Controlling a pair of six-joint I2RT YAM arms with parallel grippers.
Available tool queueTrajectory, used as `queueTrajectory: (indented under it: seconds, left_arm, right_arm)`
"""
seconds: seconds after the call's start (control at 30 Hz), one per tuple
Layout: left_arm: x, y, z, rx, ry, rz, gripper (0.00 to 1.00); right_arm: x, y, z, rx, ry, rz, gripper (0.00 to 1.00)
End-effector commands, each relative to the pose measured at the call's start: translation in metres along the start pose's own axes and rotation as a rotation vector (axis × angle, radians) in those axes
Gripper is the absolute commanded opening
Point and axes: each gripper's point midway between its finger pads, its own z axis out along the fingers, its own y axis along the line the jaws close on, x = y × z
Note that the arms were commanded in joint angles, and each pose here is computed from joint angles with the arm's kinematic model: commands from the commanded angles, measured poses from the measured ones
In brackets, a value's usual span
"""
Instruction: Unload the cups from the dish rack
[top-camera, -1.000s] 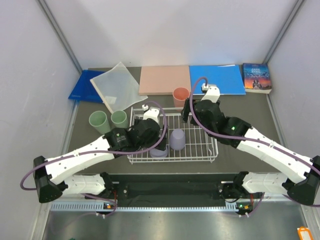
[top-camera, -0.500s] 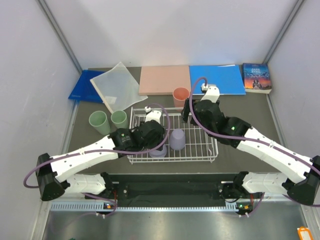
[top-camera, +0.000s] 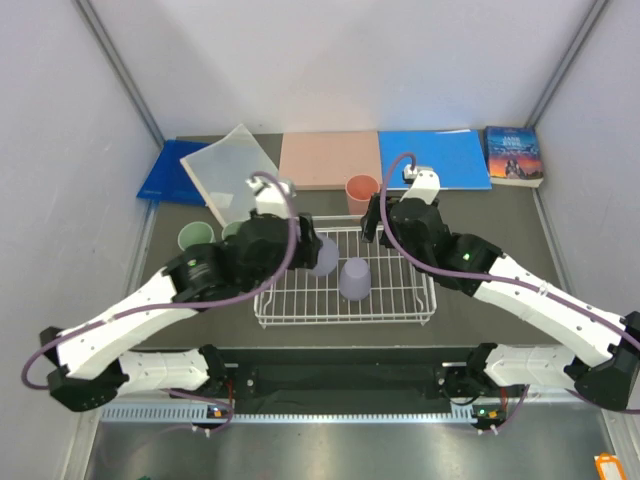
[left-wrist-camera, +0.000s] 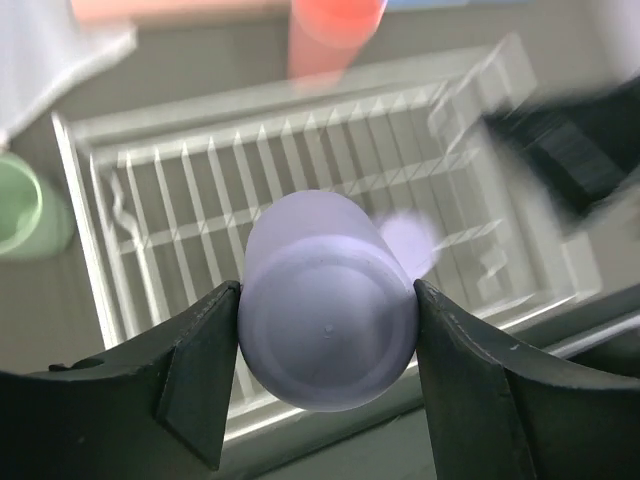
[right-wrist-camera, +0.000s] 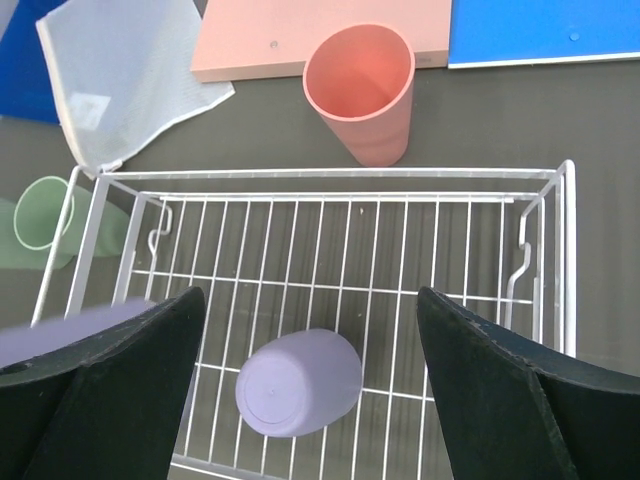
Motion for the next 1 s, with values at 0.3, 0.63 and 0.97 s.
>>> queueTrajectory:
  seconds: [0.3,0.63,0.97]
  left_arm:
    - [-0.127,-0.027,-0.105,0.439,-0.534,-0.407,0.0]
    - [-0.107,-0.046,-0.082,0.556,-0.442,-0.517,0.0]
    - [-0.128,-0.048,-0.016,0.871,-0.269,-0.715,0.0]
  right_arm:
    - [-0.056,0.059,-0.053,-0.436,-0.207,0.27,0.77]
    - [-0.101,0.043,-0.109,-0.56,-0.377,0.42,0.75]
    - [-0.105,0.039,-0.118,-0.55,-0.37,0.315,0.77]
